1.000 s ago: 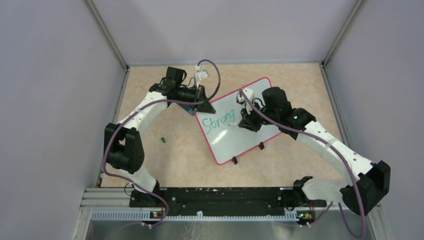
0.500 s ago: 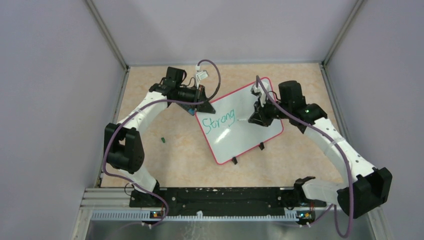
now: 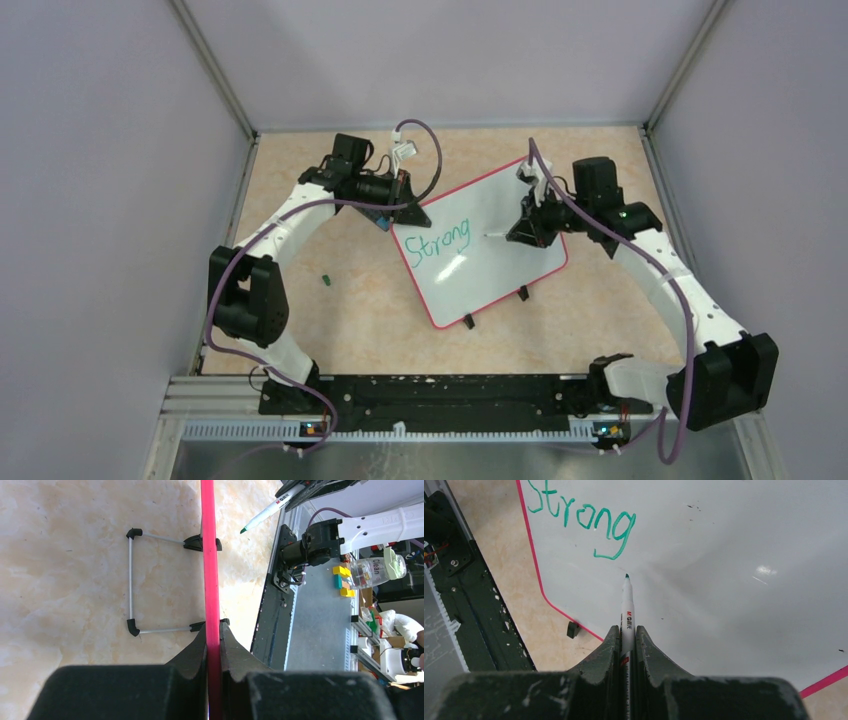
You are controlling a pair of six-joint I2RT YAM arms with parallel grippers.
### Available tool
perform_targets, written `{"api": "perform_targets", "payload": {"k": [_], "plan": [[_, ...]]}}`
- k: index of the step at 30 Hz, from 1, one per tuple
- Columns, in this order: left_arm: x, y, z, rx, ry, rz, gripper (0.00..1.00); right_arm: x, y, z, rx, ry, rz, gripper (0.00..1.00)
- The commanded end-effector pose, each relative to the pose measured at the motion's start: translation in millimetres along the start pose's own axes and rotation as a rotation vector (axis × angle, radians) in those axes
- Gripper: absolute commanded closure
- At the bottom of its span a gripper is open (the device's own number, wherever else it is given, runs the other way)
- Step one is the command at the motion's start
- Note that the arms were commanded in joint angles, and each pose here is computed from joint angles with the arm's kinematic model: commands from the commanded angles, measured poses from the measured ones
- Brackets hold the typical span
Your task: Write a sentence on the whiteboard
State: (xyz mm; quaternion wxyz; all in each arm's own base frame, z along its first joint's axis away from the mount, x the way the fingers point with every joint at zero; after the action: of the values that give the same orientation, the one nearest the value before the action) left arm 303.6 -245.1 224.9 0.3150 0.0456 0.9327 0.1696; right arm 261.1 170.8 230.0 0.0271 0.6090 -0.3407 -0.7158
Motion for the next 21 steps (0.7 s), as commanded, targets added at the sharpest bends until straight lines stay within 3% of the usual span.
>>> {"api": "perform_targets", "payload": {"k": [1,21], "plan": [[12,-12,-9,0.061,-0.043,0.046,1.00,-23,6,-4,0.003,0.041,-0.066,1.00],[12,-16,-13,0.068,-0.044,0.055,1.00,-31,-6,-13,0.087,0.068,-0.096,1.00]]}}
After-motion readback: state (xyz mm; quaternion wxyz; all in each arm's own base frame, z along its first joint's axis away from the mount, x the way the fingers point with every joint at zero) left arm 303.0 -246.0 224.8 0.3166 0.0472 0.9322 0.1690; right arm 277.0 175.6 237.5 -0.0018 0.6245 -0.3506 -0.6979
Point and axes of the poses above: each gripper's point midway between its finger pads, its own y axis back along the fingers, its own z axis along the line the jaws close on, x = y × z, the point moved 2 cm from there along y, back along the fingers, and after that the axes turned 10 degrees about y, right-handed, at the moved point
